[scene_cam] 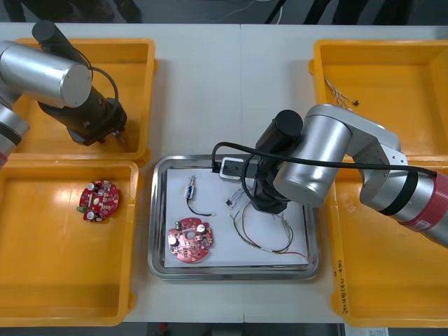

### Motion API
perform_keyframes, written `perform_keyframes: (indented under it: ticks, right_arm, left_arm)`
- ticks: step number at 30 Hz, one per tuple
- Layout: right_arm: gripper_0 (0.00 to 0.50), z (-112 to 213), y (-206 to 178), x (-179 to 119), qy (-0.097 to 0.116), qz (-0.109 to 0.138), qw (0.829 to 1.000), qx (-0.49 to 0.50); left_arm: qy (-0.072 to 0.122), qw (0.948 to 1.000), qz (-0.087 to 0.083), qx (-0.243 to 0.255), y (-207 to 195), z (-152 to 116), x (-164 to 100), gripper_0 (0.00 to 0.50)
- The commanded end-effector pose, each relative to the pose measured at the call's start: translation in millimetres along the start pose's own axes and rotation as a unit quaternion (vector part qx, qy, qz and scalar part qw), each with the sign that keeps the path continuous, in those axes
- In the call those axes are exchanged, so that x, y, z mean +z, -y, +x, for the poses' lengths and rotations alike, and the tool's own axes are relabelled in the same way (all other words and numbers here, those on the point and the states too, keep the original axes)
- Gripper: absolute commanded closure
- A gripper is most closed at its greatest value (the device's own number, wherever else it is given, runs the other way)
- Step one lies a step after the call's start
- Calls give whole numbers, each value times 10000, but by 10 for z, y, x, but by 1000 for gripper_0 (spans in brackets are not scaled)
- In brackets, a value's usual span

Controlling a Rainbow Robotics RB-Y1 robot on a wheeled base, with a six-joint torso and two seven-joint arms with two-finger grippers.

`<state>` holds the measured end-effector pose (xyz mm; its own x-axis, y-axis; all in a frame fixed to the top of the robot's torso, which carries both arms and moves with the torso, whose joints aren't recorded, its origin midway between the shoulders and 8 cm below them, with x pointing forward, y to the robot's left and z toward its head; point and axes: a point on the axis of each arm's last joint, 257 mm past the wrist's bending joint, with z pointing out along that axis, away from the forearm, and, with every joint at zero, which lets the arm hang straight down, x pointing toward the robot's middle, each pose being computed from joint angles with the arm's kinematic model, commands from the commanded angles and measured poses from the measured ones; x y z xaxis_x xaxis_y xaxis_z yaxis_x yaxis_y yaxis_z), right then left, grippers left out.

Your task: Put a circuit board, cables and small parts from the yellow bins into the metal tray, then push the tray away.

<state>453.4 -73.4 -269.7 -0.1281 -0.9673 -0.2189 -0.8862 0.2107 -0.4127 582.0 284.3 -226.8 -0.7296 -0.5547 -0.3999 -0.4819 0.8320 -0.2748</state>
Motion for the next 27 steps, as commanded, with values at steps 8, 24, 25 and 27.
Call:
perform_keyframes:
  ticks: [8, 24, 25, 27]
  right_arm:
    - [0, -146, 69, -101, 162, 103, 9998, -69]
    - [0, -283, 248, -620, 231, 535, 9982, -144]
    - [0, -283, 264, -678, 226, 550, 9982, -105]
    - [0, -280, 294, -772, 241, 561, 9981, -50]
  left_arm:
    - [89, 9995, 275, -133, 313, -75, -141, 500]
    - [90, 9995, 265, -110, 339, -123, -221, 500]
    - [57, 9996, 250, -126, 337, -125, -250, 500]
    - [23, 9995, 254, -163, 337, -152, -305, 500]
